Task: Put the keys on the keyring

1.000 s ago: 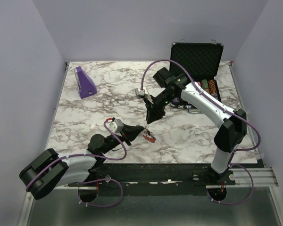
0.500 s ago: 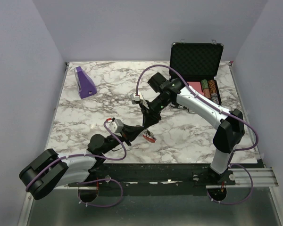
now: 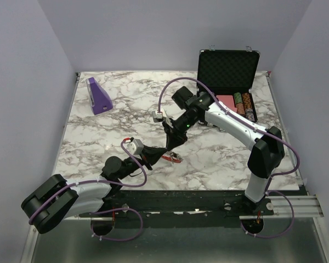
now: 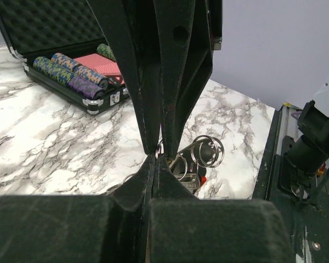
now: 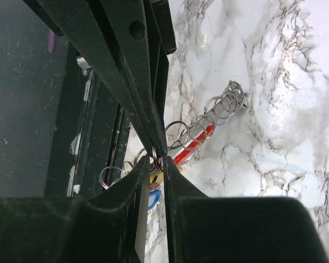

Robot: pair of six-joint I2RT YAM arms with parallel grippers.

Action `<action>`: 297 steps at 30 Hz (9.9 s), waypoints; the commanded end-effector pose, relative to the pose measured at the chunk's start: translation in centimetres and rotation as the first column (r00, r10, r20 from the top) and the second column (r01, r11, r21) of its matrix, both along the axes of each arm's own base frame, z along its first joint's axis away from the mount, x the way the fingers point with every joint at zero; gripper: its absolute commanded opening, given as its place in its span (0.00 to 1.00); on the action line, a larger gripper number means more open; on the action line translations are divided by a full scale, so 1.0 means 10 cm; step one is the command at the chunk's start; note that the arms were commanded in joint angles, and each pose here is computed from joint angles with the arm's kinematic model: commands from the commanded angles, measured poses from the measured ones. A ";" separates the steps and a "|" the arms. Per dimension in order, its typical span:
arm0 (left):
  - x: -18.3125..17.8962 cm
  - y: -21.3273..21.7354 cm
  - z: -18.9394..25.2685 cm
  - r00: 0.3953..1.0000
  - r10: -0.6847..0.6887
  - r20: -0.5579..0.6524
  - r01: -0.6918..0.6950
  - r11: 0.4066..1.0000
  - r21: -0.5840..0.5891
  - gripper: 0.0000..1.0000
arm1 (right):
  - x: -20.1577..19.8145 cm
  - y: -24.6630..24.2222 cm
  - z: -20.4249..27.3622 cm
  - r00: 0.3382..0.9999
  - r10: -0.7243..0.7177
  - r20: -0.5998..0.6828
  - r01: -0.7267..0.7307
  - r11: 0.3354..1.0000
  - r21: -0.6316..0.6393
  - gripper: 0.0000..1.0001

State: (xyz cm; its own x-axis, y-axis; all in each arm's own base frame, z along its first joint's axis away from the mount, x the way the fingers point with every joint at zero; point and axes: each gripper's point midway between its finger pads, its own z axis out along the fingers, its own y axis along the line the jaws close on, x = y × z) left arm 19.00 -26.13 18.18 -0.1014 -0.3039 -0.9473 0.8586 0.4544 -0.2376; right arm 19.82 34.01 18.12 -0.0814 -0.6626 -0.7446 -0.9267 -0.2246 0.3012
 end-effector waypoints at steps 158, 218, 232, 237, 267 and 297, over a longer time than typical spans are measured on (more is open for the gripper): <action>-0.23 0.11 0.19 0.995 -0.050 0.089 0.055 0.997 -0.053 0.00 | -0.18 -0.01 0.46 0.991 0.122 0.053 -0.130 0.971 0.201 0.01; 0.01 -0.16 0.22 0.967 -0.256 -0.011 0.256 0.967 -0.017 0.48 | -0.12 -0.33 0.01 0.964 0.150 0.221 -0.052 0.917 -0.396 0.01; 0.04 -0.20 0.01 0.960 -0.275 -0.050 0.278 0.957 0.077 0.40 | -0.13 -0.31 0.02 0.966 0.150 0.212 -0.058 0.920 -0.388 0.01; 0.00 -0.19 0.01 0.959 -0.283 -0.032 0.284 0.957 0.059 0.41 | -0.15 -0.28 0.05 0.967 0.145 0.208 -0.059 0.927 -0.370 0.01; -0.09 0.13 0.31 0.971 -0.184 0.154 0.181 0.983 0.029 0.50 | -0.26 -0.22 0.10 0.973 0.163 0.163 -0.105 0.943 -0.315 0.01; -0.10 -0.05 0.18 0.946 -0.314 0.074 0.308 0.948 0.084 0.44 | -0.28 -0.14 0.20 0.974 0.163 0.159 -0.116 0.956 -0.271 0.01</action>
State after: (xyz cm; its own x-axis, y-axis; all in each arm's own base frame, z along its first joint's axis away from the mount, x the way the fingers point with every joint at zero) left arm 18.21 -26.42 19.75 -0.1083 -0.2164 -0.9703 0.9663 0.2066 -0.1539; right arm 18.36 32.87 18.89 0.1463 -0.8355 -0.5297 -0.9487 -0.2701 0.1640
